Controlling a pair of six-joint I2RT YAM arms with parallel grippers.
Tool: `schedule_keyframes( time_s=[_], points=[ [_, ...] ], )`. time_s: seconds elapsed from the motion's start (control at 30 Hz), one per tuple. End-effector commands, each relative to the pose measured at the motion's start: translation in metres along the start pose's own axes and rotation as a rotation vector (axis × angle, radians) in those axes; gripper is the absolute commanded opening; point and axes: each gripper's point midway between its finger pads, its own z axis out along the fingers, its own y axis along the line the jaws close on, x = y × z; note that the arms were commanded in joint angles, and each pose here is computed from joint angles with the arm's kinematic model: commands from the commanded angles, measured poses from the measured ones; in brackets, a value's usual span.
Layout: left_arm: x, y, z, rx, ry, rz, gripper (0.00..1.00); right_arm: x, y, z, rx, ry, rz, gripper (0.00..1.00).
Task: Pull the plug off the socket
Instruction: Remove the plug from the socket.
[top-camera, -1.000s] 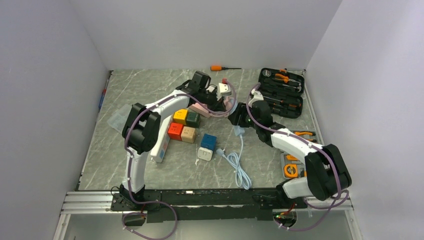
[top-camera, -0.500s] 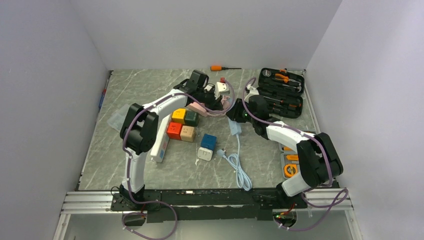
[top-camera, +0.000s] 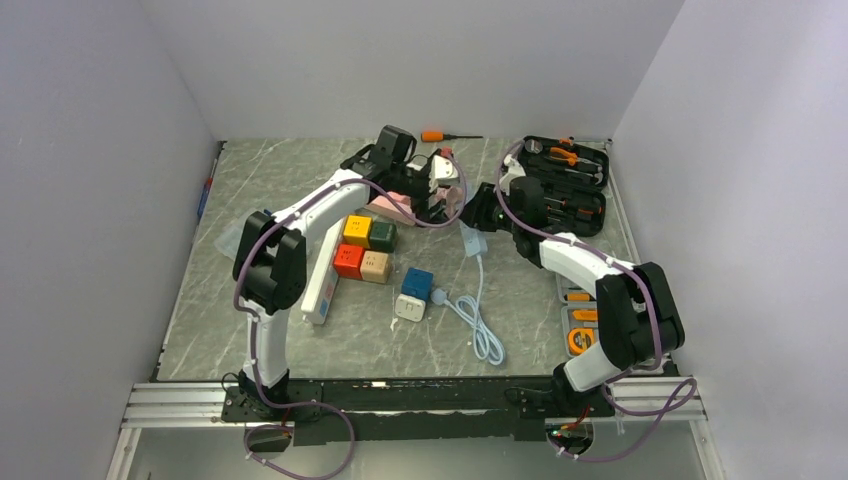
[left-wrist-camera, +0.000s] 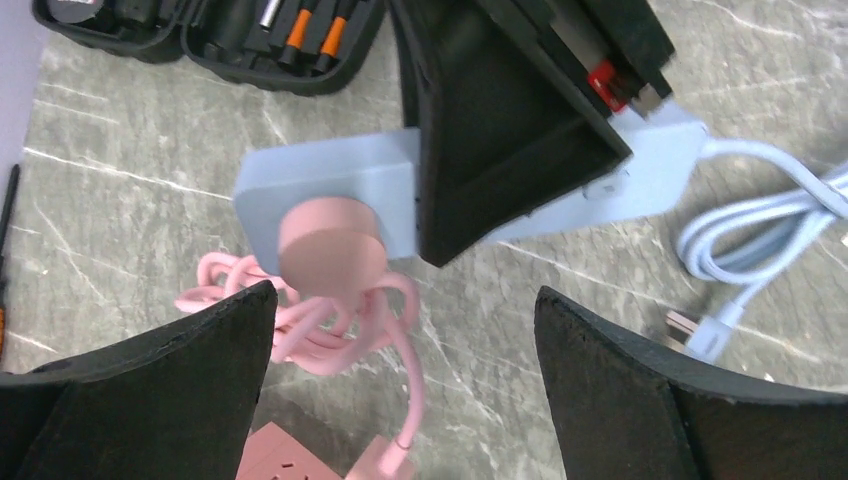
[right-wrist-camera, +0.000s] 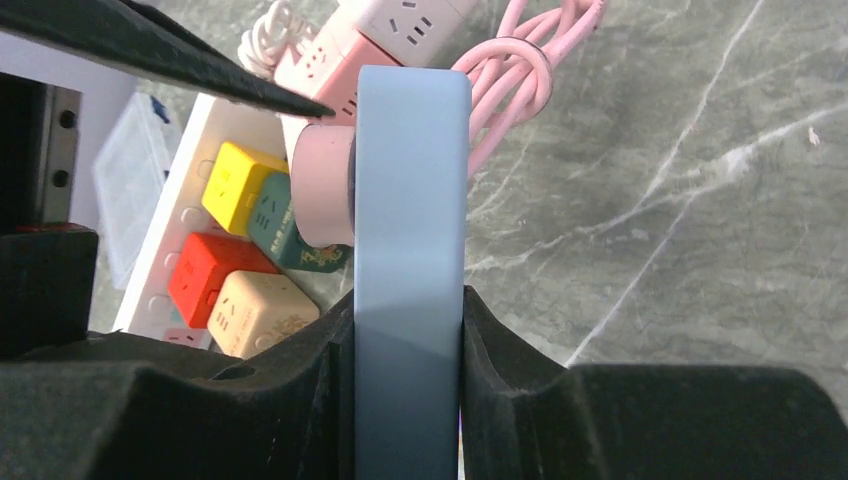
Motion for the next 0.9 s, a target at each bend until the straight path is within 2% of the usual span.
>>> schedule_keyframes(
  time_s=[0.0, 0.3, 0.53, 0.67, 0.73, 0.87],
  points=[
    [-0.016, -0.001, -0.017, 0.064, -0.038, 0.090, 0.99, -0.077, 0.075, -0.028, -0.306, -0.225, -0.088, 0.00],
    [-0.012, 0.027, -0.010, 0.060, -0.036, 0.095, 0.99, -0.073, 0.105, -0.046, -0.482, -0.225, -0.174, 0.00],
    [0.014, 0.018, -0.011, 0.106, -0.017, 0.041, 0.99, -0.077, 0.108, -0.057, -0.497, -0.278, -0.249, 0.00],
    [0.015, 0.013, -0.017, 0.146, -0.046, 0.019, 0.99, -0.076, 0.109, -0.060, -0.509, -0.297, -0.271, 0.00],
    [0.003, 0.009, -0.022, 0.184, -0.089, 0.021, 0.93, -0.073, 0.108, -0.057, -0.510, -0.284, -0.272, 0.00],
    [-0.011, -0.005, -0.028, 0.253, -0.134, 0.039, 0.77, -0.068, 0.105, -0.048, -0.521, -0.260, -0.270, 0.00]
  ],
)
